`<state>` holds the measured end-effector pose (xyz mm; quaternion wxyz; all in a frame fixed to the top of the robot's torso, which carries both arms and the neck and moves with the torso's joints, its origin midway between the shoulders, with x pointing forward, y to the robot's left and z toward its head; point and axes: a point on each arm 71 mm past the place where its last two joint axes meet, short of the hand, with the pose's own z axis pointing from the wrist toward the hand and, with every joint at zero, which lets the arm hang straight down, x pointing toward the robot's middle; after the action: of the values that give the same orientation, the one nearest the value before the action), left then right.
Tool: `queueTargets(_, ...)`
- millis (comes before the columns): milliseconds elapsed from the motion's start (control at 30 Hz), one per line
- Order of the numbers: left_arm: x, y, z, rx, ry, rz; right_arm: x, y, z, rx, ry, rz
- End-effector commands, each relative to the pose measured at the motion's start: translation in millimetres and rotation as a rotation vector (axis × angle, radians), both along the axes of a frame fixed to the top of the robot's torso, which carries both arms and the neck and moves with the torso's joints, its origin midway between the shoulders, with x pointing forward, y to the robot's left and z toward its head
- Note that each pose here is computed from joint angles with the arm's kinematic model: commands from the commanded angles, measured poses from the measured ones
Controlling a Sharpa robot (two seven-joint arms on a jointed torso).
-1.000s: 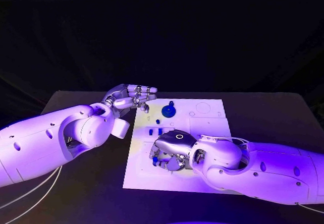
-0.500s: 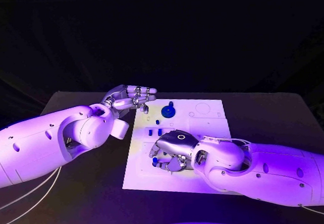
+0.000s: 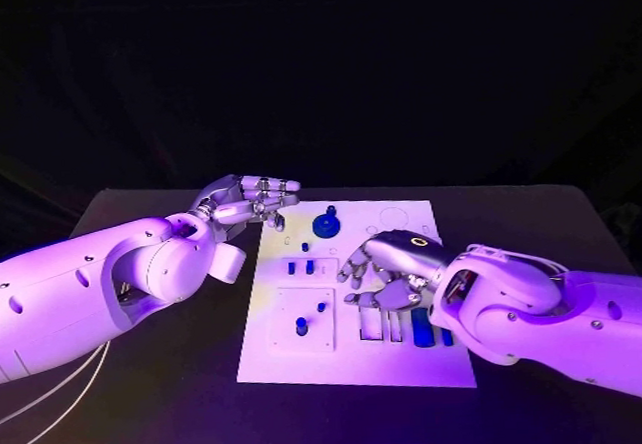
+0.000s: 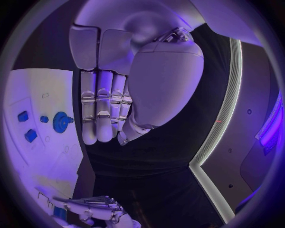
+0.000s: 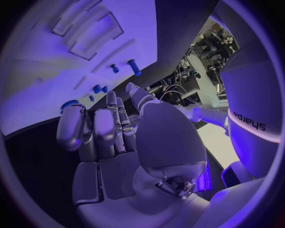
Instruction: Assemble the parts on the task board
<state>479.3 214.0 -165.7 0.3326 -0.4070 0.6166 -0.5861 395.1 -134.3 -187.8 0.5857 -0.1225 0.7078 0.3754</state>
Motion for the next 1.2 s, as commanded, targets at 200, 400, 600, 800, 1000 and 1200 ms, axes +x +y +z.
queueTargets(200,-3.2,0.4,-1.3,-0.006,0.005,-0.014,0.6,-70,3.1,0.089,0.224,-0.261)
queueTargets(400,-4.0,0.9,-2.3,-0.005,0.007,-0.015,-10.7,-99,-2.6,0.0,0.214,-0.34)
queueTargets(600,-4.8,1.2,-2.6,-0.004,0.008,-0.016,-24.7,-111,-16.8,-0.092,0.192,-0.387)
queueTargets(800,-5.1,1.7,-2.6,-0.004,0.008,-0.017,-32.6,-109,-27.8,-0.134,0.185,-0.404)
queueTargets(1000,-5.5,2.4,-2.4,-0.004,0.008,-0.016,-37.9,-100,-40.7,-0.155,0.193,-0.394)
queueTargets(1200,-5.8,3.9,-2.4,-0.003,0.009,-0.015,-39.2,-96,-47.8,-0.18,0.195,-0.389)
